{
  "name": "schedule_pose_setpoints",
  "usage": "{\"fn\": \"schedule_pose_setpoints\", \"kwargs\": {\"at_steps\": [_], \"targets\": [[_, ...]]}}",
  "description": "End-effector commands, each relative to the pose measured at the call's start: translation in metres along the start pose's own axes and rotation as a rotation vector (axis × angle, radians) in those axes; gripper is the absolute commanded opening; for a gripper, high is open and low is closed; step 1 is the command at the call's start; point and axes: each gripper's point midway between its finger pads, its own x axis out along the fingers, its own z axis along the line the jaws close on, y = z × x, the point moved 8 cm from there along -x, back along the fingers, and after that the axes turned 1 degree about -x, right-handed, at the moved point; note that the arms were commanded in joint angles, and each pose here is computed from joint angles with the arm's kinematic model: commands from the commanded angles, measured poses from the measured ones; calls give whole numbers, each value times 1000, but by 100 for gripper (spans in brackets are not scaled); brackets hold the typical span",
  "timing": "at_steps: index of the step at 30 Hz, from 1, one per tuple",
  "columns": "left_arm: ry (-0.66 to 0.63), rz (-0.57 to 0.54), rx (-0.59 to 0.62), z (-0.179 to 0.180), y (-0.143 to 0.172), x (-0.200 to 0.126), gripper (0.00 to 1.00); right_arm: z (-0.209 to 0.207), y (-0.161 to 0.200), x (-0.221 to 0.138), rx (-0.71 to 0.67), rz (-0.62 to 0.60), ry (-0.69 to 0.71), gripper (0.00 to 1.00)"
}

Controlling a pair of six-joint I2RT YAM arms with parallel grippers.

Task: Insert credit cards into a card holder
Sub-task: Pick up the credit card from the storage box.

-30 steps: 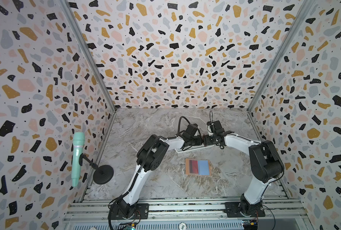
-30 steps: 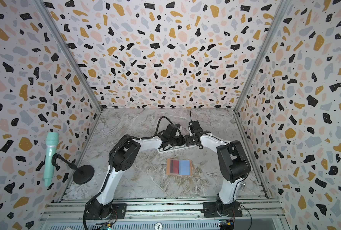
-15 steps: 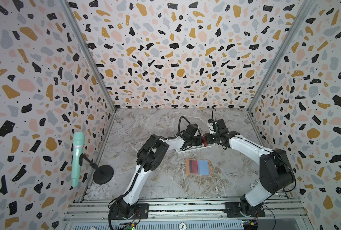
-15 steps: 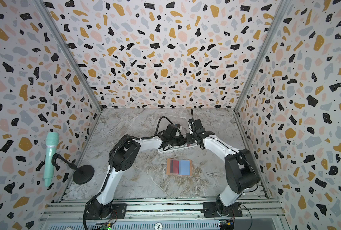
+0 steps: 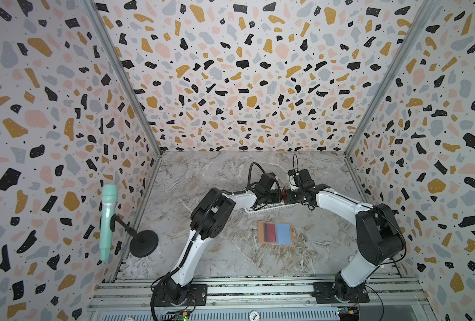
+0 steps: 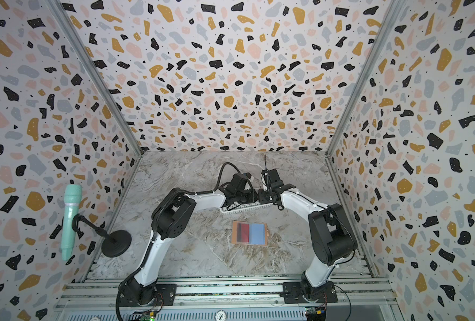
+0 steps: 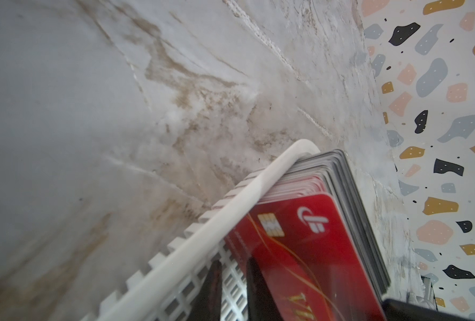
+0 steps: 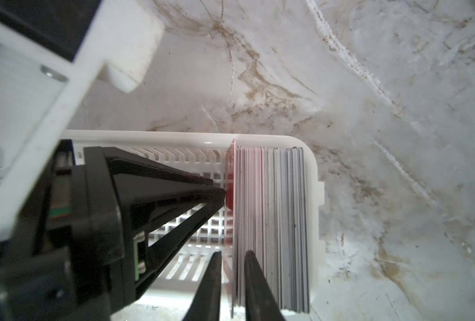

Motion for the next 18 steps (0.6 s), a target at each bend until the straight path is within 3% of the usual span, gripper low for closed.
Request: {"fn": "schedule_pose_setpoints", "kwargs": {"at_steps": [1,10,18], "targets": [[38,-11,12,-9,-3,-5,19,2,3,-1,-1,9,-5,12],[42,-26,20,-15,-8,-13,20,3,-2,-6,6,-5,-1,5],[29,-83,25,-17,-19,-52,20,3,-9,-24,17,-49,-6,4]]}}
